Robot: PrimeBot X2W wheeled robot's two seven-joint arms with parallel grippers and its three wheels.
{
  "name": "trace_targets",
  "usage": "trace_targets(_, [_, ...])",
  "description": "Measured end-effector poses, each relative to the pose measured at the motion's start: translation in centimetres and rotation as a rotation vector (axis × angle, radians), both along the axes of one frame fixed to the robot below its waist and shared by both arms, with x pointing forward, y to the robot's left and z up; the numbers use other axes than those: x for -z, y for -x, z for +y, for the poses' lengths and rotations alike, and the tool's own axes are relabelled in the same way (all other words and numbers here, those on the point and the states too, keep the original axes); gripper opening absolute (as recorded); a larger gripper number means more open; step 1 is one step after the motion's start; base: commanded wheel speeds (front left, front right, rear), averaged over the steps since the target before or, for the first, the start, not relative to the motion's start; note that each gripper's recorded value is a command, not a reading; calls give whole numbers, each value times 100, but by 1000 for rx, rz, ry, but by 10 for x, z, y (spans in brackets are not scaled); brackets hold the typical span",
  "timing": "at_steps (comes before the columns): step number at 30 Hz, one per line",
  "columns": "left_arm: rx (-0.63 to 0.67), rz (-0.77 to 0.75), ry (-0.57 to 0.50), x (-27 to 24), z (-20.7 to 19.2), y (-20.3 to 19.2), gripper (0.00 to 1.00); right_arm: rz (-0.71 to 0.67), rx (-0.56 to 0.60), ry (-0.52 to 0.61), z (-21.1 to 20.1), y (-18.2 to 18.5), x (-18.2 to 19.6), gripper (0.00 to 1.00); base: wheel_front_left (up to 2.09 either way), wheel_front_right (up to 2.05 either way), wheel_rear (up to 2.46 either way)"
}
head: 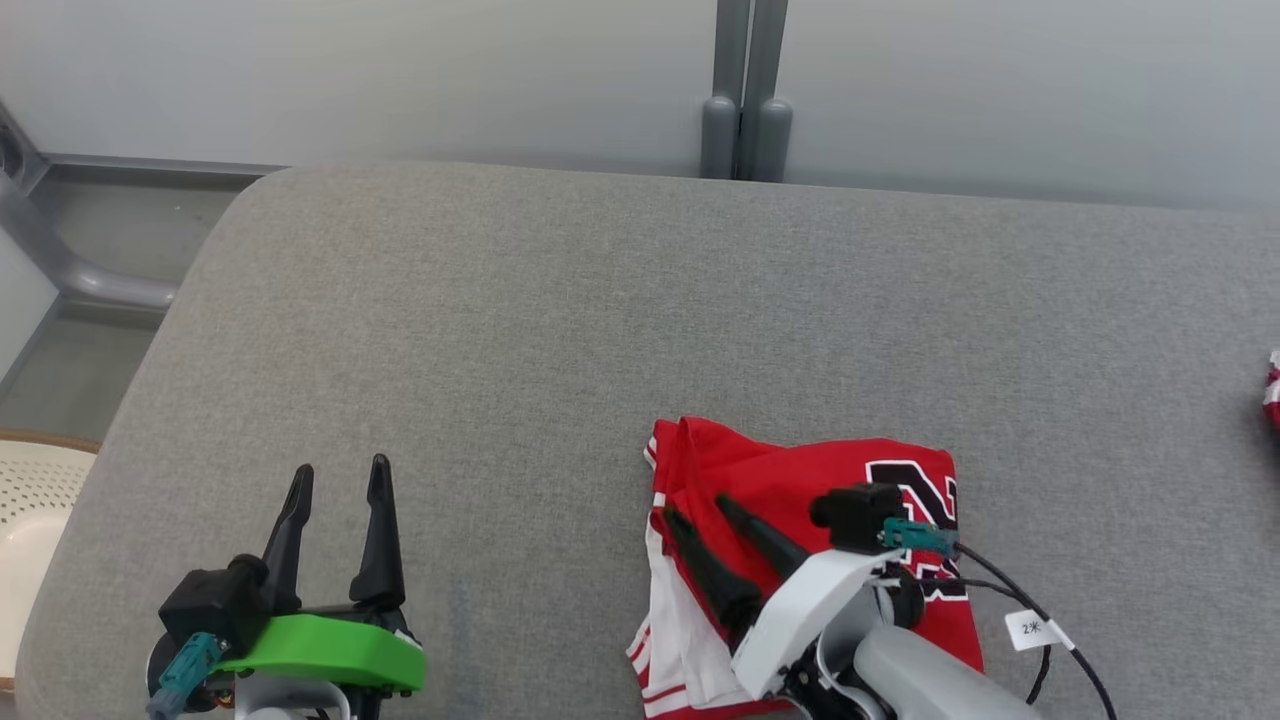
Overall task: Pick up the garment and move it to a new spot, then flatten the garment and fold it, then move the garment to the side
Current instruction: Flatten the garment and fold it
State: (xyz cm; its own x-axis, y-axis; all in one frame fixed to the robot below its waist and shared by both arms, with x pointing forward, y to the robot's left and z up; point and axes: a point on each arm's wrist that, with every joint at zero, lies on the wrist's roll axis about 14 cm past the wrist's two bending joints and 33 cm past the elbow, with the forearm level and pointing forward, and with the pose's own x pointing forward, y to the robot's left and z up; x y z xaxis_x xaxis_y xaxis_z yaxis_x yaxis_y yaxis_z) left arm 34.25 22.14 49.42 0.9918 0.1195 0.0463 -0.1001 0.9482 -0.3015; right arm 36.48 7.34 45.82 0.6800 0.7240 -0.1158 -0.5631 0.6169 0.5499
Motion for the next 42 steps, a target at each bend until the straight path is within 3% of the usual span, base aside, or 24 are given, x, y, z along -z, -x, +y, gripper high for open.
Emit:
trace_targets(5, [12, -16, -4, -5, -3, -2, 100, -131, 58, -39, -32, -19, -38, 100, 0, 0, 0])
trace_targets(10, [39, -37, -6, -11, -12, -7, 100, -299, 199, -44, -97, -44, -85, 100, 0, 0, 0])
trace_targets(15, [73, -63, -12, -19, -23, -14, 100, -451, 391, 30, -176, -53, -116, 100, 0, 0, 0])
trace_targets(21, [95, -75, -11, -23, -31, -17, 100, -461, 562, 143, -236, -35, -100, 100, 0, 0, 0])
trace_targets(29, [108, -75, -16, -23, -36, -19, 100, -417, 584, 174, -235, -22, -79, 100, 0, 0, 0])
trace_targets(30, [107, -74, -17, -22, -35, -19, 100, -407, 572, 181, -232, -22, -76, 33, 0, 0, 0])
trace_targets(31, [105, -74, -21, -22, -34, -18, 100, -393, 557, 192, -228, -22, -71, 0, 0, 0, 0])
trace_targets(37, [76, -61, -21, -18, -25, -14, 100, -287, 440, 187, -184, -30, -46, 0, 0, 0, 0])
trace_targets(42, [44, -54, -22, -16, -14, -10, 100, -113, 306, 195, -136, -27, -5, 0, 0, 0, 0])
